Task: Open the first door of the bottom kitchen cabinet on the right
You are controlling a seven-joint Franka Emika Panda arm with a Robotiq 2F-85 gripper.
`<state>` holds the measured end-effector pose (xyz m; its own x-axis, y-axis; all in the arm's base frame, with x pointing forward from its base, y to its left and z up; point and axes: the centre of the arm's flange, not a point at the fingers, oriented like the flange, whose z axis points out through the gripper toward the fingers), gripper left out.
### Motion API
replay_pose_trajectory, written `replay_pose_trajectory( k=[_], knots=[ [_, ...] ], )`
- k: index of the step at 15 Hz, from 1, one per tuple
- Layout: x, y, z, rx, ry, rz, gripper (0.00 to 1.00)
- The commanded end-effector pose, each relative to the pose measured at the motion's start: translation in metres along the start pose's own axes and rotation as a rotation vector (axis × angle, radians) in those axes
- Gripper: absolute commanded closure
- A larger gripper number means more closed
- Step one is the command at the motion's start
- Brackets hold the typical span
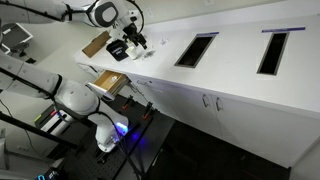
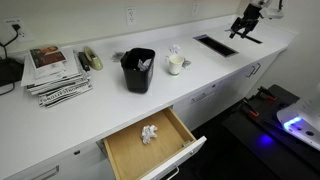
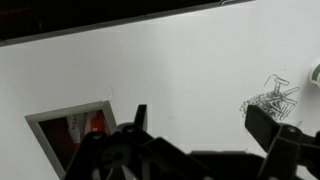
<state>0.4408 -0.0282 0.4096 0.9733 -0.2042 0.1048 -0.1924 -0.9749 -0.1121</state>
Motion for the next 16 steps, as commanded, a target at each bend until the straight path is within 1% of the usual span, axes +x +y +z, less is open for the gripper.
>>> replay_pose_trajectory(
  k=[1, 2, 3, 5, 7, 9, 11, 12, 14, 16],
  knots=[
    [0.008, 0.035, -0.013, 0.006, 0.031, 0.110, 0.00],
    [0.011, 0.057, -0.016, 0.010, 0.030, 0.170, 0.00],
    [0.013, 0.073, -0.019, 0.013, 0.036, 0.220, 0.00],
    [0.015, 0.128, -0.023, 0.015, 0.043, 0.331, 0.00],
    [0.007, 0.181, -0.025, 0.020, 0.052, 0.447, 0.00],
    [-0.010, 0.230, -0.025, 0.024, 0.051, 0.566, 0.00],
    [-0.031, 0.271, -0.024, 0.025, 0.046, 0.681, 0.00],
    [-0.044, 0.295, -0.013, 0.028, 0.036, 0.735, 0.00],
    [-0.067, 0.326, -0.008, 0.028, 0.024, 0.843, 0.00],
    [-0.088, 0.356, 0.010, 0.040, 0.007, 0.950, 0.00]
  ],
)
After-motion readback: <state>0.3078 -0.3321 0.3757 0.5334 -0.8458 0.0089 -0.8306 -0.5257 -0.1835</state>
